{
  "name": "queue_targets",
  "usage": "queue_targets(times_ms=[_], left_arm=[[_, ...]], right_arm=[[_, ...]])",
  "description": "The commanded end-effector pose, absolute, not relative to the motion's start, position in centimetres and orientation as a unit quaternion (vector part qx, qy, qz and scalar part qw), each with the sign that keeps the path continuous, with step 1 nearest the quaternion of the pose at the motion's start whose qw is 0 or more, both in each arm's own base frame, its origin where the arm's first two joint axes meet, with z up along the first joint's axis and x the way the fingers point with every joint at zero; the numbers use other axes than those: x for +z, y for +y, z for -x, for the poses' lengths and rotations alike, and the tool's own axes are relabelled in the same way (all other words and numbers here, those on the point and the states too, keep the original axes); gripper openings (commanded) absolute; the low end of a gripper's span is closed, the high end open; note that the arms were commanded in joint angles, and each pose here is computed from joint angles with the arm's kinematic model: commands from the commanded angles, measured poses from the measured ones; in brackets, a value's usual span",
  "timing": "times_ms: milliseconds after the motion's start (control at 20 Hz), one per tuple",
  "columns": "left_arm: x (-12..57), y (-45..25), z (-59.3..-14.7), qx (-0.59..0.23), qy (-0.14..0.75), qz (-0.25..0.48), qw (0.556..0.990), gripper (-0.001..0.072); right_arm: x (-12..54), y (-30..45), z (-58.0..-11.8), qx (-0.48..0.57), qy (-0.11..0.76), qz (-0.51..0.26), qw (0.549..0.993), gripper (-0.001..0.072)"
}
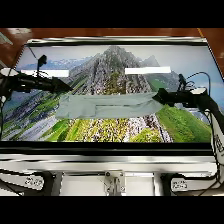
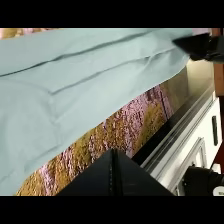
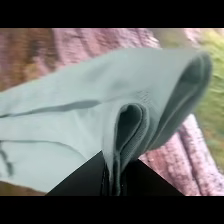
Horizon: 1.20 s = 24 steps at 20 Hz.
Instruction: Fold the shirts.
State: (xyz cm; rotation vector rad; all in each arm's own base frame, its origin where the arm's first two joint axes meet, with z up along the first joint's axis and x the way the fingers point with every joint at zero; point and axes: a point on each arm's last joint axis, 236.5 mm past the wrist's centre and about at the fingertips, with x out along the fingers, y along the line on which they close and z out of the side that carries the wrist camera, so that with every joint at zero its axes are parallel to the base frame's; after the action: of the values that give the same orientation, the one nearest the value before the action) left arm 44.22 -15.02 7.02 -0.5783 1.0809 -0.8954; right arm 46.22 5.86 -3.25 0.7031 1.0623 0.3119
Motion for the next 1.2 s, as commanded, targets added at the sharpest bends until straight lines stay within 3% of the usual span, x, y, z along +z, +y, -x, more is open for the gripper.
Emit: queue_targets(times_ms=[0, 250, 400, 600, 850, 1000, 1150], left_arm=[[6.1, -21.6, -45.1, -0.419, 0.471, 0.224, 0.743, 0.0039], [2.4, -32.5, -44.3, -0.402, 0.483, 0.221, 0.746, 0.0039], [0.2, -38.6, -41.2, -0.409, 0.511, 0.238, 0.718, 0.0039], [-2.0, -44.6, -38.0, -0.417, 0.506, 0.218, 0.723, 0.0039], [-3.4, -50.9, -34.0, -0.4, 0.539, 0.327, 0.665, 0.0039], [-2.0, -49.3, -37.2, -0.38, 0.52, 0.371, 0.668, 0.0038], [5.5, -43.5, -42.7, -0.408, 0.432, 0.354, 0.722, 0.0037]], right_arm=[[4.8, 7.1, -44.5, 0.19, 0.449, -0.304, 0.819, 0.0074], [13.3, 8.5, -39.5, 0.204, 0.424, -0.295, 0.832, 0.0074], [16.4, 8.7, -37.1, 0.203, 0.406, -0.28, 0.846, 0.0074], [19.8, 9.1, -35.2, 0.201, 0.371, -0.287, 0.86, 0.0074], [21.8, 9.3, -34.1, 0.197, 0.352, -0.303, 0.863, 0.0074], [22.0, 9.7, -33.9, 0.202, 0.354, -0.312, 0.858, 0.0074], [22.0, 9.9, -34.1, 0.206, 0.353, -0.31, 0.858, 0.0074]])
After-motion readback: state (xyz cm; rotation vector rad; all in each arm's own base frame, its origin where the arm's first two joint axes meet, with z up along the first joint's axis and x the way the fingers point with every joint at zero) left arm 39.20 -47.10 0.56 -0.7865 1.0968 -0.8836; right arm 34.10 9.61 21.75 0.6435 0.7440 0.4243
